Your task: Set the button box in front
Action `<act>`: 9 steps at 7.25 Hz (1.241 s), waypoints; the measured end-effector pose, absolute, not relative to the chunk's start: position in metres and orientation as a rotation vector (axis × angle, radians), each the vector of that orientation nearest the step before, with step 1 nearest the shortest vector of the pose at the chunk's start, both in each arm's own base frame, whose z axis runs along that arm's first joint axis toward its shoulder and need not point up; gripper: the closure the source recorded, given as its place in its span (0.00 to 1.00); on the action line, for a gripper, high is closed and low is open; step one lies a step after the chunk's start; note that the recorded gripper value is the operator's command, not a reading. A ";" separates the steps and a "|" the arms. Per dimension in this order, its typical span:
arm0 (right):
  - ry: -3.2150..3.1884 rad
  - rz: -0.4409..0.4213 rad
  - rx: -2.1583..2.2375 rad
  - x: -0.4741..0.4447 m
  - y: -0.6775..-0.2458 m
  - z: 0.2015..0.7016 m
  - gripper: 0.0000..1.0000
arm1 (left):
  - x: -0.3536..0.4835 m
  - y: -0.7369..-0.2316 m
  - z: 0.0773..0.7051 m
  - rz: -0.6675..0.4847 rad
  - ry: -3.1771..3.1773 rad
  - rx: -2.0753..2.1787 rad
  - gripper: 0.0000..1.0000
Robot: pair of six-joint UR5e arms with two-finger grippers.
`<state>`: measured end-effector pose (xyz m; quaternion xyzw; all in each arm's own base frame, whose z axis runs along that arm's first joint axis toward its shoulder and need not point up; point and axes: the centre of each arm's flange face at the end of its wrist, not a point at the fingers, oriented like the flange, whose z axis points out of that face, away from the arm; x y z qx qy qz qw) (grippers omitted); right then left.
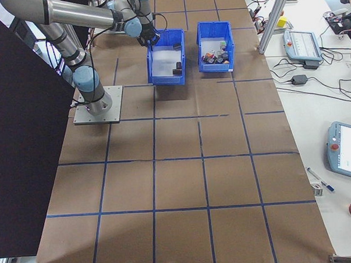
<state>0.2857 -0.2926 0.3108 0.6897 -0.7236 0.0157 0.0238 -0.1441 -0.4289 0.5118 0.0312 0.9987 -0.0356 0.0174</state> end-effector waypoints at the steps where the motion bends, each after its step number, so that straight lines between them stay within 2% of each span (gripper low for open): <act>1: -2.225 0.051 2.149 0.299 -0.288 0.310 0.89 | -0.141 -0.430 0.508 -0.128 3.101 0.118 0.02; 3: -2.214 0.044 2.166 0.308 -0.284 0.307 0.89 | -0.138 -0.431 0.508 -0.178 3.095 0.129 0.02; 7: -2.217 0.035 2.173 0.321 -0.278 0.299 0.87 | -0.134 -0.430 0.509 -0.182 3.092 0.115 0.01; 8: -2.207 0.036 2.182 0.325 -0.278 0.294 0.36 | -0.134 -0.430 0.510 -0.187 3.092 0.114 0.01; 9: -2.204 0.031 2.186 0.328 -0.279 0.289 0.00 | -0.134 -0.431 0.510 -0.192 3.092 0.113 0.01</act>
